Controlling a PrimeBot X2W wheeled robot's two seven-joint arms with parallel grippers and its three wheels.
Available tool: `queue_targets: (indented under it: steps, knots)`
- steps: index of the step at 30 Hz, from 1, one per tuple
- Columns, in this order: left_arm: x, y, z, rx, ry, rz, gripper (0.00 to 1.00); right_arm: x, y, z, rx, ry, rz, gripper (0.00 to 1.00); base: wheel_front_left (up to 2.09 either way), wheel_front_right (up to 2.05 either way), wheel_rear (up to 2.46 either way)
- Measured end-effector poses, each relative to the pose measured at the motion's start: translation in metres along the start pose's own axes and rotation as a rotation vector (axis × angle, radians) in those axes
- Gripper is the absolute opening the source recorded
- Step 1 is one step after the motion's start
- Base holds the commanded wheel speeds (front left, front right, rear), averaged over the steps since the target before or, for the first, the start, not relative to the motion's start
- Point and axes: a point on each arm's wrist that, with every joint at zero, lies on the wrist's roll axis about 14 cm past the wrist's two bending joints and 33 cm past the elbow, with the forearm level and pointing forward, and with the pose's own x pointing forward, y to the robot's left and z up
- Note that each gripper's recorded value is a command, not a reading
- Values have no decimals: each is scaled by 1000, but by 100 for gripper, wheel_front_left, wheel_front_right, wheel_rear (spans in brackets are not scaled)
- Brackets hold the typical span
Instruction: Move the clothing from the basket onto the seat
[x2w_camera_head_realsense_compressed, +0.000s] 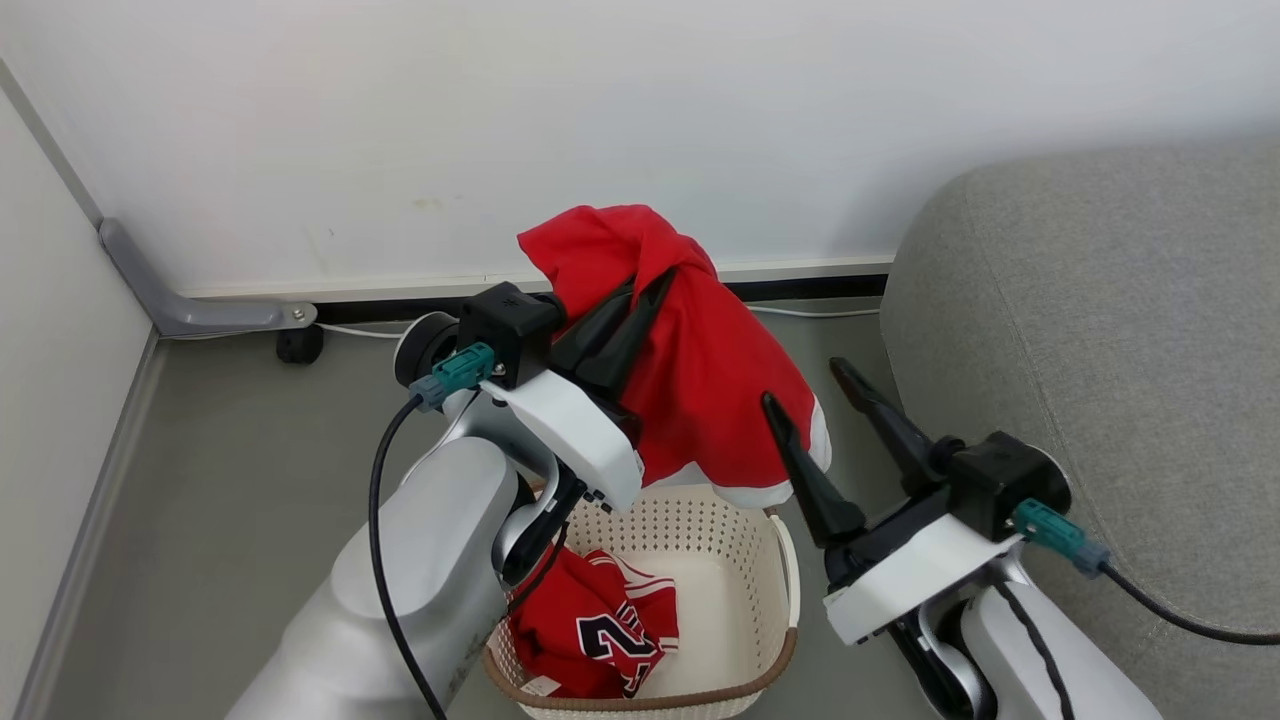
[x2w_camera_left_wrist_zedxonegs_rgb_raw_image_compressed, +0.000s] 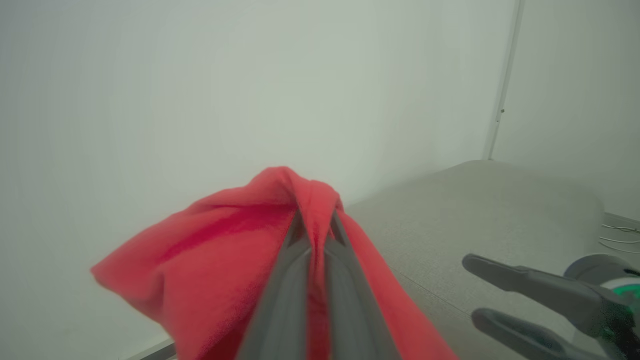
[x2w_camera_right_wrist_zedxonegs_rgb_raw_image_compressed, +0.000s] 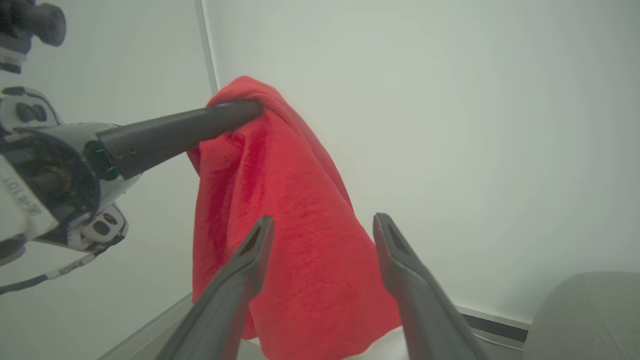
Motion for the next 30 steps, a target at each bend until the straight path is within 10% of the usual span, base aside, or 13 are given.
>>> queue_targets:
  steps: [20,22,30]
  knots:
    - [2,-16,-10,-22,17,-54,0,26,22,-63,-123,232,136,100,0,0,0]
    - [0,-16,-10,-18,19,-53,0,27,21,-68,-127,254,139,0,0,0,0]
    - [-2,-18,-14,-23,30,-58,0,34,31,-65,-86,241,159,0,0,0,0]
